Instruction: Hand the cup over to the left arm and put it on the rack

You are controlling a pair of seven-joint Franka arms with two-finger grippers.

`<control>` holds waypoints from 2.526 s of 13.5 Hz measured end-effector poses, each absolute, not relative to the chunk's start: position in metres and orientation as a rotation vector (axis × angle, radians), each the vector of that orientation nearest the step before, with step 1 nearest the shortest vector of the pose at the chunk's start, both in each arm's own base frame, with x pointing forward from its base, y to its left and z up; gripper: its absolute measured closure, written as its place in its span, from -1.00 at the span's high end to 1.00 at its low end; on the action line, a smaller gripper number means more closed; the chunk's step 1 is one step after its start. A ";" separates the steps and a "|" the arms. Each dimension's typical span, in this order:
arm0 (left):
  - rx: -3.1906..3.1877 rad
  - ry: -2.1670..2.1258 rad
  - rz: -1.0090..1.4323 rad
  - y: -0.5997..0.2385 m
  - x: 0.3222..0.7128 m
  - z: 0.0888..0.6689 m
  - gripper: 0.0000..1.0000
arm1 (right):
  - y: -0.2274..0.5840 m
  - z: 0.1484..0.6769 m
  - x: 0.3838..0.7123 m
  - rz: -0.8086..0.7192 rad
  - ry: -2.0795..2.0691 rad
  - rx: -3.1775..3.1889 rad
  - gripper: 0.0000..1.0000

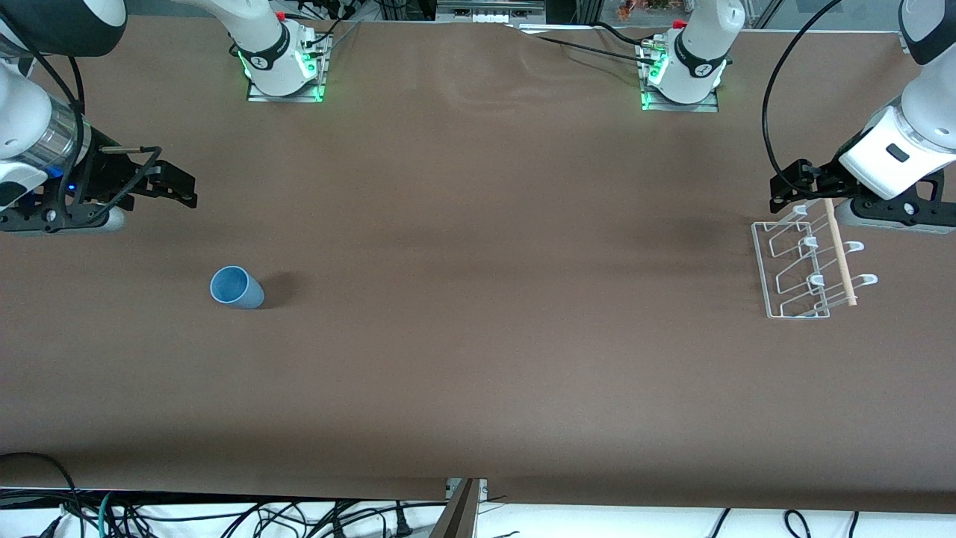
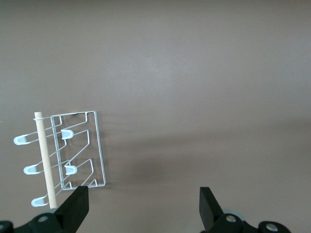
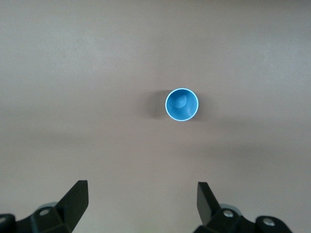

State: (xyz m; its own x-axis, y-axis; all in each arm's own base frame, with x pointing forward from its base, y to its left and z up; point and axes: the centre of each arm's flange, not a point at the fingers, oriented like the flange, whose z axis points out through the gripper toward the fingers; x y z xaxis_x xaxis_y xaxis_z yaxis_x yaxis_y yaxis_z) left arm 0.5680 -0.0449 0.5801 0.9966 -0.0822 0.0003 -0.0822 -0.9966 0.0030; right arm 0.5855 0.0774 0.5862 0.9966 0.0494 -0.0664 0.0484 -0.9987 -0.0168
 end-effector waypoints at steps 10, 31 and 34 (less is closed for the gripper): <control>3.136 -0.134 0.004 -0.047 0.568 0.582 1.00 | 0.079 0.580 0.586 0.123 -0.079 -3.125 0.98; 3.135 -0.138 0.005 -0.048 0.568 0.583 1.00 | 0.002 0.473 0.607 0.103 -0.178 -3.170 0.98; 3.135 -0.139 0.005 -0.048 0.568 0.583 1.00 | -0.014 0.397 0.618 0.071 -0.199 -3.218 0.98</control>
